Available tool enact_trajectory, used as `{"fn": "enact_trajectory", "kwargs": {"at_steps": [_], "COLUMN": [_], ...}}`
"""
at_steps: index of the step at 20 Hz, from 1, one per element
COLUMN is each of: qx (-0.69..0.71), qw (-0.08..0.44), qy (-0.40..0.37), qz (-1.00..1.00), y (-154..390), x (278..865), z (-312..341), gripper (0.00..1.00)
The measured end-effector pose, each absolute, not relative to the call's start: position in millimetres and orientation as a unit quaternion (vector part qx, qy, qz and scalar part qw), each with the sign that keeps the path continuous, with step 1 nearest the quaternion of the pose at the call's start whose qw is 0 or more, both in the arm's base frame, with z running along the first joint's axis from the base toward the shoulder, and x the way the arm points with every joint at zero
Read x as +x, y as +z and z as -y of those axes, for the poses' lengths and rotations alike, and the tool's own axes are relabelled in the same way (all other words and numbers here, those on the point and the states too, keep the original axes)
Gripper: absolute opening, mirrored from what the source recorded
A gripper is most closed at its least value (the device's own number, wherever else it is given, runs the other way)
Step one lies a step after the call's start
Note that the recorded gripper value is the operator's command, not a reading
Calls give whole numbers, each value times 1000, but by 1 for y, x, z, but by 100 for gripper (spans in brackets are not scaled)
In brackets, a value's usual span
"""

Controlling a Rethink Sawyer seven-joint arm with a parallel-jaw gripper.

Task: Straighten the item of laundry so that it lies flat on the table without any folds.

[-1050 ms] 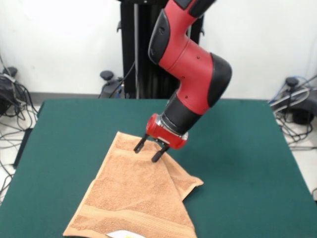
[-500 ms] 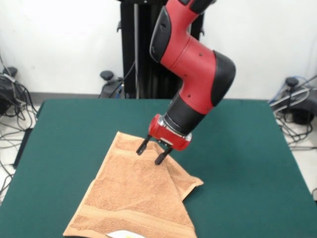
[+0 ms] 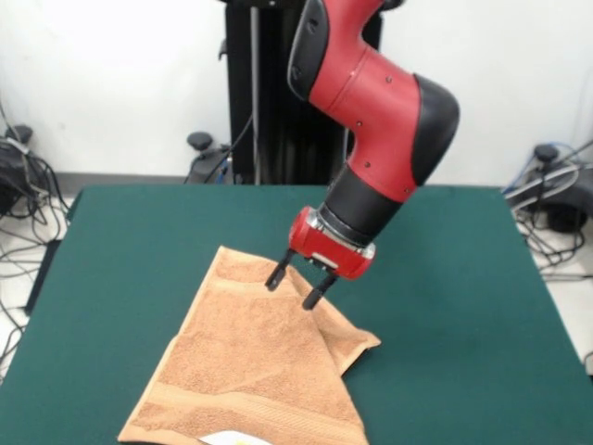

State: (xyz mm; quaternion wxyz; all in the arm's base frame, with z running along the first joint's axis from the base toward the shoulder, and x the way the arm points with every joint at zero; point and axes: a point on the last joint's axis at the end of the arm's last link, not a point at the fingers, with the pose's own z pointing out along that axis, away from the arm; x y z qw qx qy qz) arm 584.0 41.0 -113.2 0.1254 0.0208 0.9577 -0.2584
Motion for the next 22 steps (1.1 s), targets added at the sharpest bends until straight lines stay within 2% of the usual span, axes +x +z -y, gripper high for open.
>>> {"fn": "enact_trajectory", "kwargs": {"at_steps": [7,22], "qx": [30,23], "qw": [139,142], "qy": [-253,-252], "qz": [-957,-957], "y": [-110,-157], "x": [595,596], "z": [-53,-78], "gripper": [100,100]}}
